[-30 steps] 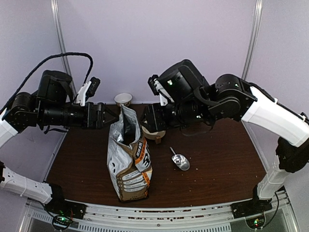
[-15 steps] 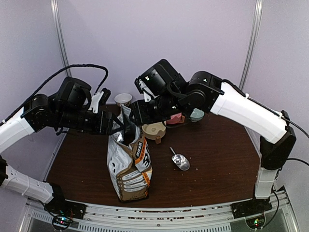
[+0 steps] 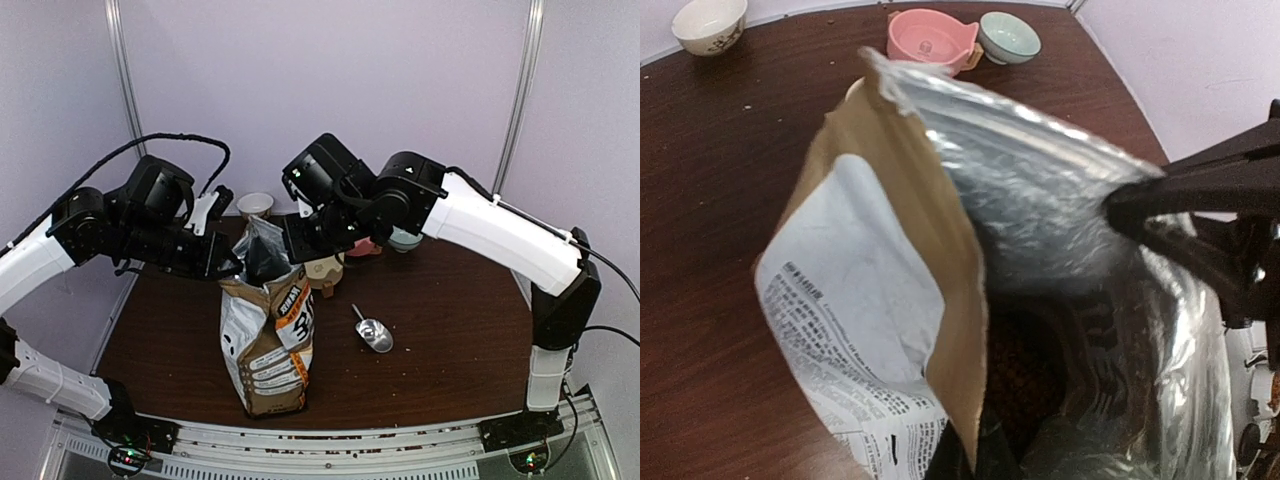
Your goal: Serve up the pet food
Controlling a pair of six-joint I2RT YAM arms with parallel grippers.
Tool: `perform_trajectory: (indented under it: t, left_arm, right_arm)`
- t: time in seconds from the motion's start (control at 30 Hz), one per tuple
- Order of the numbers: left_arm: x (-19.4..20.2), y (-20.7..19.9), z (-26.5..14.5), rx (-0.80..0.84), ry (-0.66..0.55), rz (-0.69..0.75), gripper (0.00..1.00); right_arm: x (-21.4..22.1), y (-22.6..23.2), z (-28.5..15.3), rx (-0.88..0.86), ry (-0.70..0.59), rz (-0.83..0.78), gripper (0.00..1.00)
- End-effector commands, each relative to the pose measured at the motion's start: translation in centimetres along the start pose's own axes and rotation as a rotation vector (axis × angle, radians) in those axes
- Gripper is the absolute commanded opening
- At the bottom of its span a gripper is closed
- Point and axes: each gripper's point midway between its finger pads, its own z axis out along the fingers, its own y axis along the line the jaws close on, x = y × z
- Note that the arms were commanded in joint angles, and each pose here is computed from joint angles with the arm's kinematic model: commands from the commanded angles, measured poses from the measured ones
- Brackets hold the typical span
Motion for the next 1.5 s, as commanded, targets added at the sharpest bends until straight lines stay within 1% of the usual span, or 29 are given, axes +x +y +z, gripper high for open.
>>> perform_trajectory:
  t: [0.0,0.1,0.2,0.23,0.27,0.3,0.33,0.37,0.43,0.47,0.57,0.6,0.7,0.77,0.83,0.93,1.03,1.13,1.27,1.37,1.47]
  left_arm:
    - [-5.3,2.4,-5.4,-0.16,-0.177,0.064,0.0]
    - [-6.9,3.8,-7.7,-0.248,-0.233,0.071,0.0]
    - [-7.5,3.5,-7.4,-0.215,-0.257,0.067,0.0]
    - [-7.5,3.0,-6.9,-0.188,-0.256,0.07,0.02]
    - [-7.5,2.6,-6.4,-0.159,-0.254,0.073,0.1]
    - [-7.4,2.1,-5.9,-0.13,-0.249,0.083,0.21]
    - [-7.4,1.6,-5.7,-0.102,-0.251,0.089,0.33]
    - [-7.5,1.3,-5.7,-0.084,-0.264,0.092,0.47]
    - [-7.9,1.0,-6.4,-0.058,-0.313,0.101,0.67]
    - [-8.4,0.7,-7.0,-0.042,-0.351,0.108,0.72]
    - [-9.2,0.7,-9.0,-0.029,-0.439,0.13,0.82]
    - [-9.3,0.8,-9.5,-0.033,-0.459,0.136,0.85]
    - [-9.0,1.8,-9.0,-0.056,-0.447,0.15,0.88]
    - [-8.6,3.0,-8.3,-0.064,-0.433,0.156,0.89]
    - [-8.5,4.9,-7.9,-0.056,-0.455,0.105,0.9]
    - [-7.8,6.6,-6.7,0.028,-0.463,0.043,0.9]
    - [-7.6,9.2,-5.8,0.016,-0.464,-0.02,0.9]
    - [-7.1,11.2,-5.2,-0.035,-0.469,-0.05,0.9]
    - [-6.0,12.8,-4.9,-0.089,-0.495,-0.087,0.9]
    - [-4.9,13.6,-4.9,-0.113,-0.498,-0.118,0.9]
    - [-3.6,14.2,-4.9,-0.136,-0.48,-0.137,0.89]
  right_arm:
    - [-3.1,-4.9,-6.2,0.142,-0.127,0.043,0.0]
    - [-3.3,-6.4,-7.6,0.175,-0.155,0.065,0.0]
    - [-2.5,-6.5,-7.2,0.155,-0.143,0.077,0.0]
    - [-2.1,-6.3,-6.7,0.141,-0.135,0.077,0.0]
    - [-1.9,-6.0,-6.5,0.123,-0.128,0.077,0.0]
    - [-1.8,-5.5,-6.4,0.098,-0.121,0.069,0.0]
    - [-1.9,-5.1,-6.4,0.073,-0.121,0.062,0.07]
    - [-2.1,-4.9,-6.8,0.054,-0.127,0.056,0.17]
    - [-2.7,-4.8,-8.2,0.027,-0.158,0.045,0.36]
    - [-2.9,-5.2,-9.3,0.028,-0.18,0.042,0.44]
    - [-2.4,-7.4,-11.2,0.06,-0.216,0.036,0.65]
    - [-2.0,-8.6,-11.3,0.073,-0.218,0.046,0.69]
    - [0.6,-12.4,-10.0,0.082,-0.167,0.106,0.72]
    - [2.7,-14.6,-8.1,0.061,-0.12,0.158,0.73]
    - [4.9,-16.3,-6.4,0.047,-0.069,0.193,0.75]
    - [7.9,-18.7,-3.9,0.077,0.007,0.212,0.77]
    - [10.1,-20.1,-1.2,0.11,0.088,0.207,0.77]
    - [11.5,-19.8,1.9,0.085,0.155,0.197,0.76]
    - [12.6,-19.6,5.8,0.07,0.226,0.183,0.73]
    - [14.1,-20.2,8.7,0.094,0.304,0.174,0.64]
    - [15.8,-20.9,9.8,0.124,0.364,0.172,0.59]
